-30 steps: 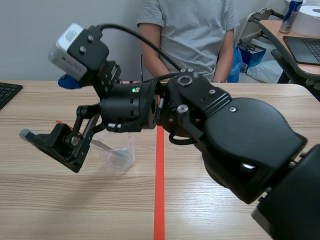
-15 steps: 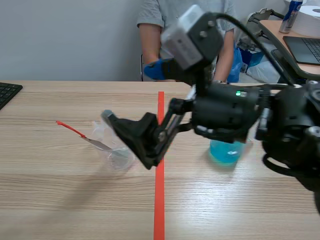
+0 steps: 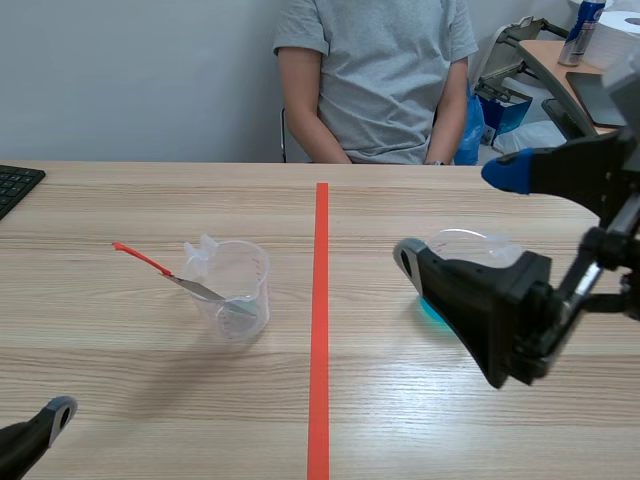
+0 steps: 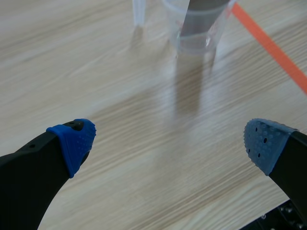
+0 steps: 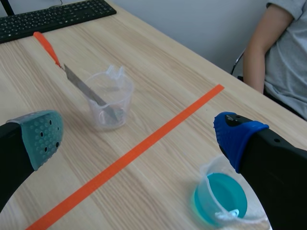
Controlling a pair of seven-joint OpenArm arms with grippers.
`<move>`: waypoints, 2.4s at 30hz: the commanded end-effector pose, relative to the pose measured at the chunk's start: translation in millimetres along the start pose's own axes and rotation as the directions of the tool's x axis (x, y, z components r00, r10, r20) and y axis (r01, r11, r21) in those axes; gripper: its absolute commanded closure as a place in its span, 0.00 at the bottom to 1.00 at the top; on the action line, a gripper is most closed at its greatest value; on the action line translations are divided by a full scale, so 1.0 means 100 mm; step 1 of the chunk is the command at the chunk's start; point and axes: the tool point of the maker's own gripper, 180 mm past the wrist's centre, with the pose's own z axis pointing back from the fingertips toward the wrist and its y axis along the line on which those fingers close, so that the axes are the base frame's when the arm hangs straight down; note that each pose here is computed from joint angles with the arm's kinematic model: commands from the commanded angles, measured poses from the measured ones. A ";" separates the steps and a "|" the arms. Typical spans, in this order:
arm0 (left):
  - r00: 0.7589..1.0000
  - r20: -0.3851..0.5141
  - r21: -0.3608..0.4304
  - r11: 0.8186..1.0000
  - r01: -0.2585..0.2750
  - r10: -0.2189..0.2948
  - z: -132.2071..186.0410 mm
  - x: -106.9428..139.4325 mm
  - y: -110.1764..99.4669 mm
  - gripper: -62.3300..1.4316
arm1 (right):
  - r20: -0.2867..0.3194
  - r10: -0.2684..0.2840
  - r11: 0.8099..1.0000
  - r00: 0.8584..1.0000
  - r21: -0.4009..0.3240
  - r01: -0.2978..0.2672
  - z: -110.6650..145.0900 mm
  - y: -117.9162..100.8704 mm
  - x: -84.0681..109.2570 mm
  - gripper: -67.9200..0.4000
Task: Do the redox reaction experiment.
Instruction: 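Return to the home posture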
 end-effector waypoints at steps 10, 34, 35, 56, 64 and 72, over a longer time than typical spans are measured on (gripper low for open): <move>0.993 0.102 -0.013 0.998 0.061 -0.060 0.07 0.52 -0.15 0.00 | -0.053 -0.054 0.998 0.997 -0.022 0.053 0.32 0.29 0.09 0.04; 0.977 0.170 0.026 0.992 0.127 -0.130 0.04 0.77 -0.24 0.00 | -0.109 -0.005 0.996 0.994 -0.086 -0.004 0.42 0.11 0.06 0.04; 0.976 0.173 0.027 0.991 0.128 -0.131 0.04 0.78 -0.24 0.00 | -0.109 -0.005 0.996 0.994 -0.086 -0.004 0.42 0.11 0.06 0.04; 0.976 0.178 0.026 0.992 0.122 -0.125 0.04 0.79 -0.24 0.00 | -0.128 -0.007 0.996 0.992 -0.086 -0.004 0.42 0.11 0.02 0.04; 0.976 0.178 0.026 0.992 0.122 -0.125 0.04 0.79 -0.24 0.00 | -0.128 -0.007 0.996 0.992 -0.086 -0.004 0.42 0.11 0.02 0.04; 0.976 0.178 0.026 0.992 0.122 -0.125 0.04 0.79 -0.24 0.00 | -0.128 -0.007 0.996 0.992 -0.086 -0.004 0.42 0.11 0.02 0.04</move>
